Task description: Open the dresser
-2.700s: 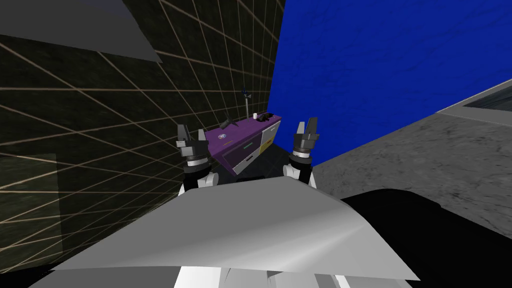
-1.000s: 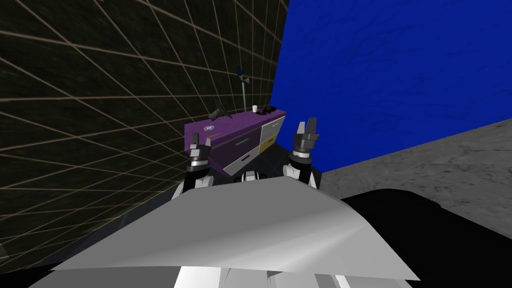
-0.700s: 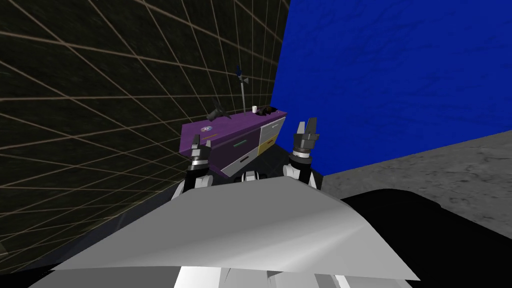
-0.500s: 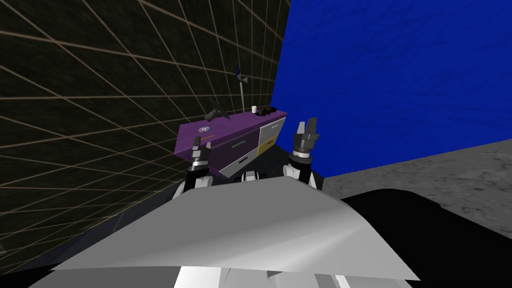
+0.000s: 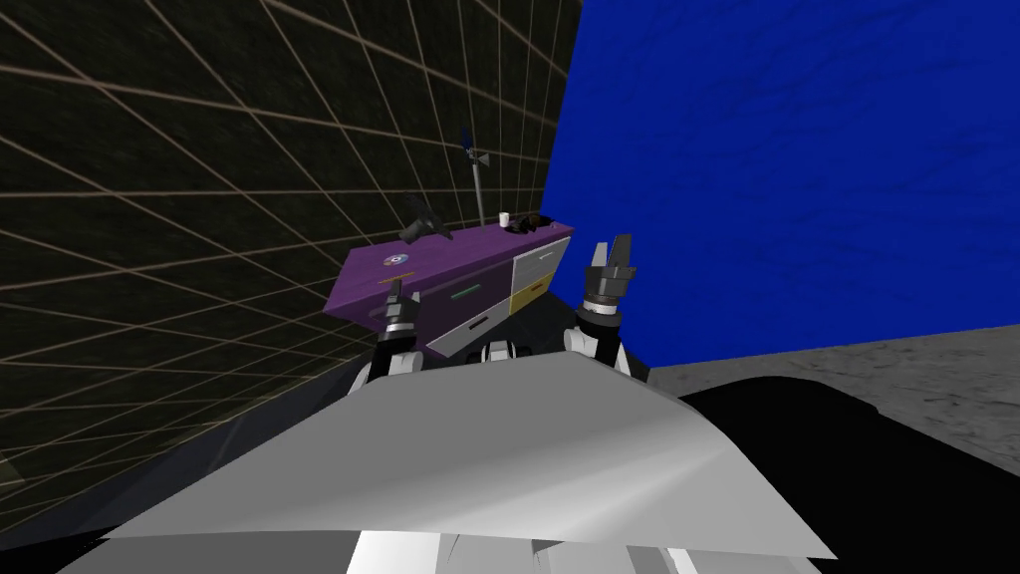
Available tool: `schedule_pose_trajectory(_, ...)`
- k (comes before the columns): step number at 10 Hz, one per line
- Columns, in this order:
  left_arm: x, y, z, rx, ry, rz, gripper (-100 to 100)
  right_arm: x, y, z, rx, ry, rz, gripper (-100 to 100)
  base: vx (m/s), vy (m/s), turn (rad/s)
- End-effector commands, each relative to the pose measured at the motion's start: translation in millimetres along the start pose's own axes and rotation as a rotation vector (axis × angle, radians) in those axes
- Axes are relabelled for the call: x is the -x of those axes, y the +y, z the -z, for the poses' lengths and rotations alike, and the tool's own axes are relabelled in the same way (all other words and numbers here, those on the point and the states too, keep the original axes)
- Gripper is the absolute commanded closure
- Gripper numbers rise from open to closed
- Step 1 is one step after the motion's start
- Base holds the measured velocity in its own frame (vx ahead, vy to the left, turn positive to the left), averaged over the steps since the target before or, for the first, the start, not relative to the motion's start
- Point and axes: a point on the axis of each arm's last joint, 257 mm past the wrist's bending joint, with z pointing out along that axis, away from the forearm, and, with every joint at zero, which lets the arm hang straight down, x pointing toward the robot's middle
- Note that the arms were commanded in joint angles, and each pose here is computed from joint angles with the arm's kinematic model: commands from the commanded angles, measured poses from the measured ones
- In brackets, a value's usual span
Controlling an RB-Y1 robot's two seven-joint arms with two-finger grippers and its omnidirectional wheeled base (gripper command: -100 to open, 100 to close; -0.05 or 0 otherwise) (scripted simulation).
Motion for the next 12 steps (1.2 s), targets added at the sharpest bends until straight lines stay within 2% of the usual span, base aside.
schedule_pose_trajectory(1, 22.6, 35.8, 8.7, 0.093, -0.046, 0.02, -100, 0.0, 0.0, 0.0, 0.0, 0.0, 0.0, 0, 0.077, -0.165, 0.135)
schedule_pose_trajectory(8, 61.9, 106.2, 33.1, 0.269, -0.159, 0.088, -100, 0.0, 0.0, 0.0, 0.0, 0.0, 0.0, 0, 0.077, -0.164, 0.077)
schedule_pose_trajectory(12, 69.7, 141.0, 52.4, 0.35, -0.234, 0.16, -100, 0.0, 0.0, 0.0, 0.0, 0.0, 0.0, 0, 0.059, -0.125, 0.064)
